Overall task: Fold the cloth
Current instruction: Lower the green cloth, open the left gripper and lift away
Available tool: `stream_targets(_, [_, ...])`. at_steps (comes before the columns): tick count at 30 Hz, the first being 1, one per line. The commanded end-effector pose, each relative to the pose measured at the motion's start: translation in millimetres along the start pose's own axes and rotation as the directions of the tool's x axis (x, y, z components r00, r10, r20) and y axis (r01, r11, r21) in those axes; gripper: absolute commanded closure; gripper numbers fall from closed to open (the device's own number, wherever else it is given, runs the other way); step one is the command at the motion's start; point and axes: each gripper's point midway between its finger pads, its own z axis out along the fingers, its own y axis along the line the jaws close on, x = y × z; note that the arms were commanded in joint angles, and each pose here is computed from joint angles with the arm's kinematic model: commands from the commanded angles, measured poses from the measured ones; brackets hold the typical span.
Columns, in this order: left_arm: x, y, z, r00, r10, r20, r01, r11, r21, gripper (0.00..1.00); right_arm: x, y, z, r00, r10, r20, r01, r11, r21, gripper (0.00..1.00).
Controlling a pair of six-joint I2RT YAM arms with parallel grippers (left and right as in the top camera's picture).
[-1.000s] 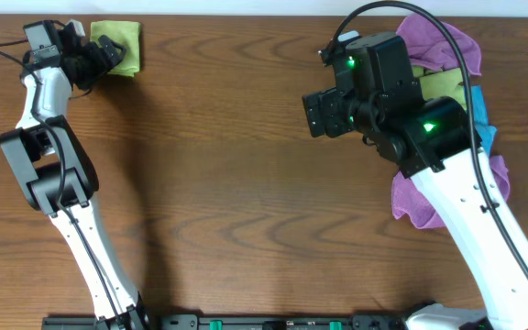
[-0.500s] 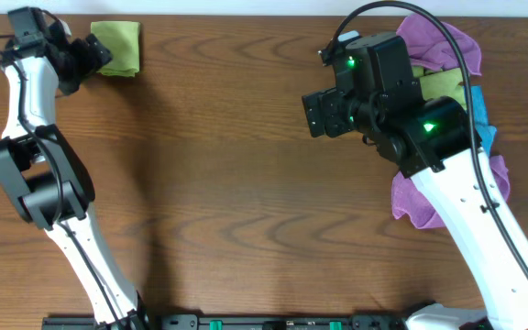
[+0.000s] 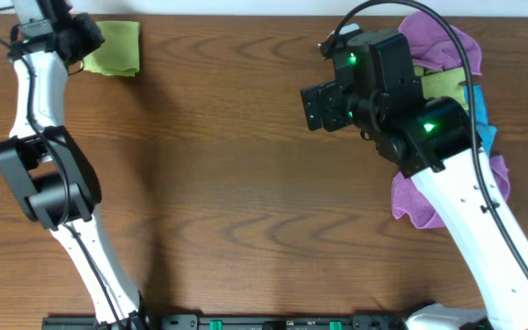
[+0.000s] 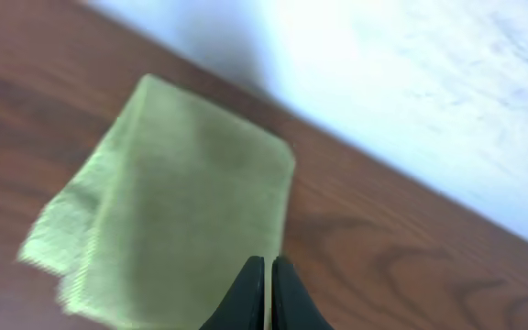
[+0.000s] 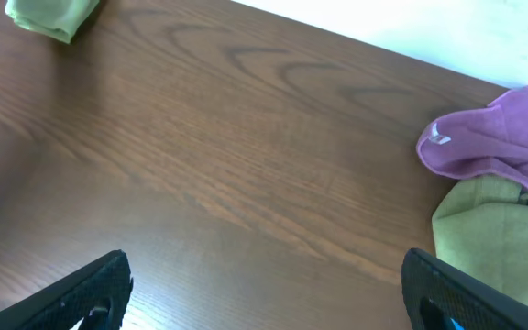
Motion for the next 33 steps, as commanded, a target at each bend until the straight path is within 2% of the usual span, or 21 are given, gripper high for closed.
stream_targets(1, [18, 11, 24, 1.000, 0.001, -0.027, -0.003, 0.999, -0.041, 0.94, -1, -6, 1, 1.000, 0.024, 0.000, -0.024, 1.000, 0.017, 0.07])
stream_targets(6, [43, 29, 49, 0.997, -0.028, -0.076, 0.022, 0.997, -0.075, 0.94, 1, -6, 1, 1.000, 0.023, -0.008, -0.023, 1.000, 0.018, 0.07])
stream_targets(8, [50, 44, 56, 0.996, -0.033, -0.077, 0.023, 0.991, -0.129, 0.94, 2, -6, 1, 1.000, 0.023, -0.012, -0.023, 1.000, 0.018, 0.07])
stream_targets(19, [54, 86, 54, 0.998, -0.007, -0.066, -0.016, 0.942, -0.335, 0.94, 3, -6, 1, 1.000, 0.023, -0.016, -0.022, 1.000, 0.019, 0.07])
stream_targets(25, [56, 88, 53, 0.997, 0.000, -0.077, -0.026, 0.942, -0.335, 0.94, 3, -7, 1, 1.000, 0.023, -0.015, -0.022, 0.999, 0.023, 0.07])
stream_targets(28, [55, 76, 55, 0.996, -0.002, -0.086, -0.022, 0.962, -0.271, 0.94, 3, -7, 1, 1.000, 0.023, -0.016, -0.022, 0.999, 0.023, 0.07])
stream_targets(33, [31, 51, 39, 0.999, 0.018, -0.044, -0.026, 0.978, -0.207, 0.93, 3, -7, 1, 1.000, 0.023, -0.016, -0.022, 0.999, 0.023, 0.07])
